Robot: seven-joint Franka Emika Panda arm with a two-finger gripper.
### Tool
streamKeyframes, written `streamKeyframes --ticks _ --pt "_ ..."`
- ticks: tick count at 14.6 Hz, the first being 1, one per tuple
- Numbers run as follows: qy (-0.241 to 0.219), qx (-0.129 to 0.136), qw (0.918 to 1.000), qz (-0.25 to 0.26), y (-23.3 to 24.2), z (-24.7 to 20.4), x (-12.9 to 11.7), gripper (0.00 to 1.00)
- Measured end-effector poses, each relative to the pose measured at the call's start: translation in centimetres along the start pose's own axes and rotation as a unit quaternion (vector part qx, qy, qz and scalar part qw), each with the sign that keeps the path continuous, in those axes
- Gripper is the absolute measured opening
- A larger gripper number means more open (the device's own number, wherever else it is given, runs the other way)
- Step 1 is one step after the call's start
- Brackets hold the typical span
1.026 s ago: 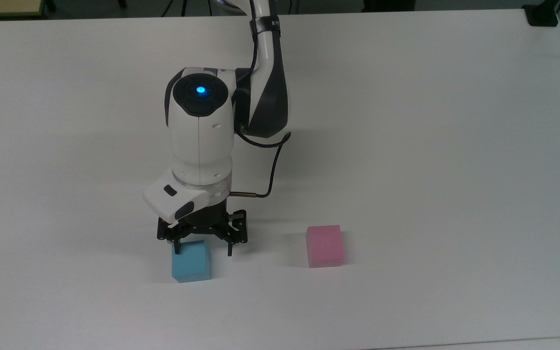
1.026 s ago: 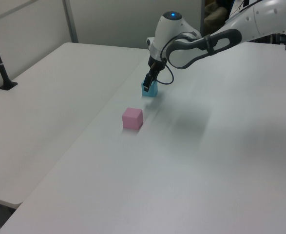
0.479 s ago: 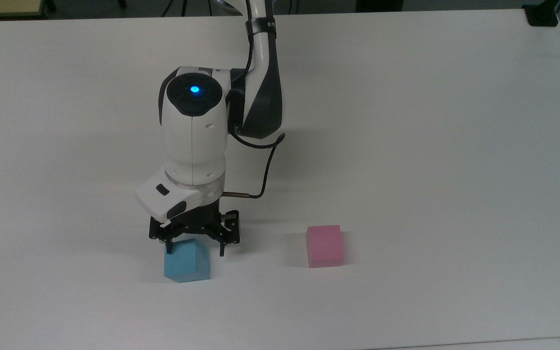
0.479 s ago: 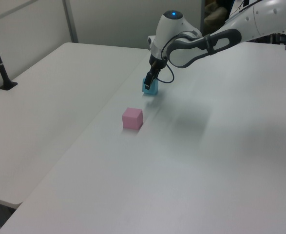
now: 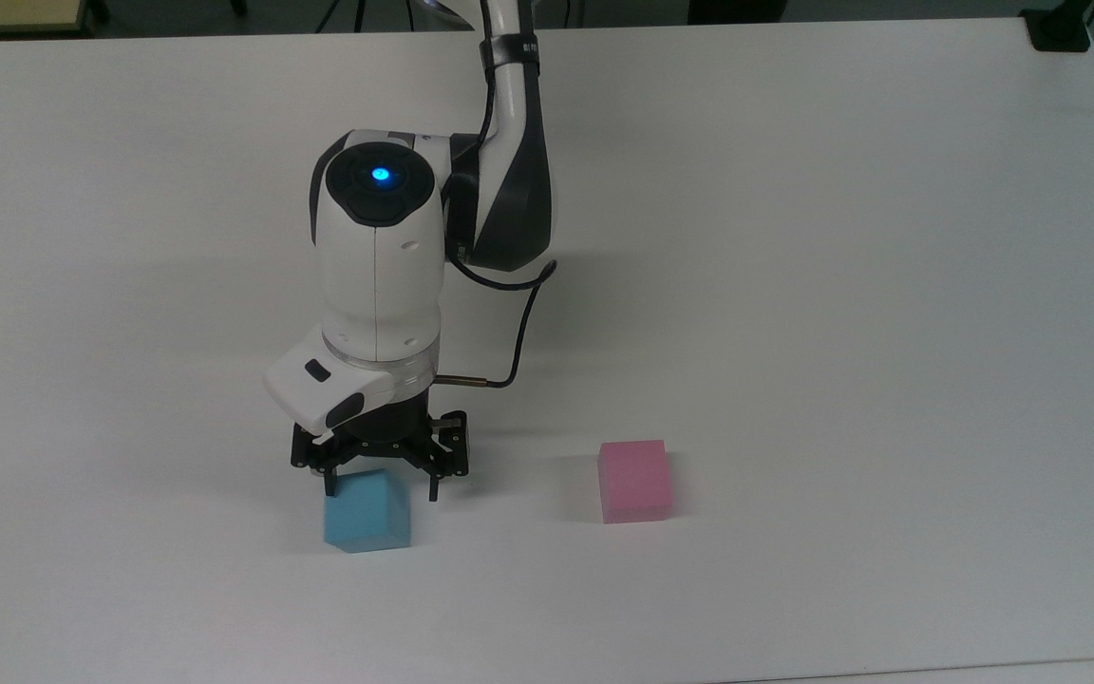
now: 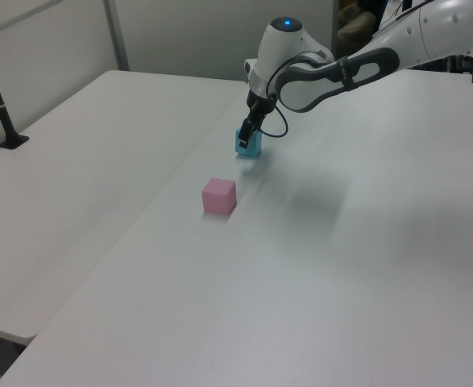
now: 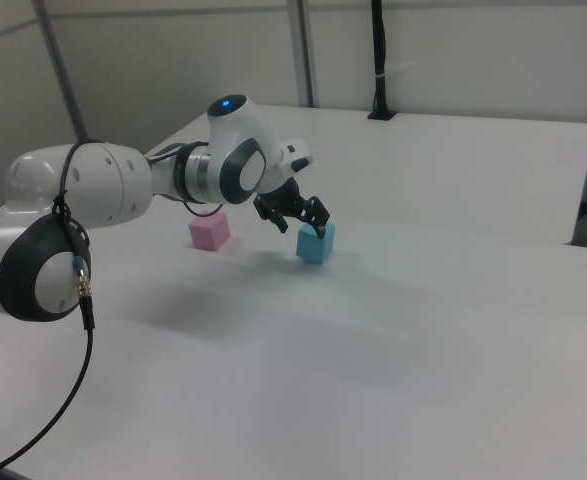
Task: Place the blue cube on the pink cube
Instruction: 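Close the gripper around the blue cube, then lift the blue cube and carry it over the pink cube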
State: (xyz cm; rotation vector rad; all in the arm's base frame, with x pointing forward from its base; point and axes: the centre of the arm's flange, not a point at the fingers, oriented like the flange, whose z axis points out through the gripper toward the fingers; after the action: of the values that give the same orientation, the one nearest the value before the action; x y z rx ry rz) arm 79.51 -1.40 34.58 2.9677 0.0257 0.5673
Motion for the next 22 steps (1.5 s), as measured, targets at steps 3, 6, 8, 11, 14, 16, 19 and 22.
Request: streamKeyframes --ticks 3,6,8,11,14,16,19,22 --pt "0.001 0.000 1.0000 0.000 0.0 -0.1 0.1 1.00" --pt "0.002 -0.001 1.0000 0.000 0.1 -0.2 0.1 1.00" --pt "0.002 -0.002 1.0000 0.000 0.2 -0.1 0.1 1.00" --pt "0.000 -0.009 1.0000 -0.001 1.0 0.1 0.0 1.00" --pt "0.005 -0.012 0.9999 -0.002 1.2 0.9 -0.1 1.00" --pt "0.014 -0.012 0.9998 -0.002 1.0 1.7 -0.2 1.00" --pt "0.011 -0.011 0.9999 -0.001 0.6 3.0 -0.7 0.95" --pt "0.011 -0.010 0.9999 -0.002 0.1 3.0 -0.6 0.74"
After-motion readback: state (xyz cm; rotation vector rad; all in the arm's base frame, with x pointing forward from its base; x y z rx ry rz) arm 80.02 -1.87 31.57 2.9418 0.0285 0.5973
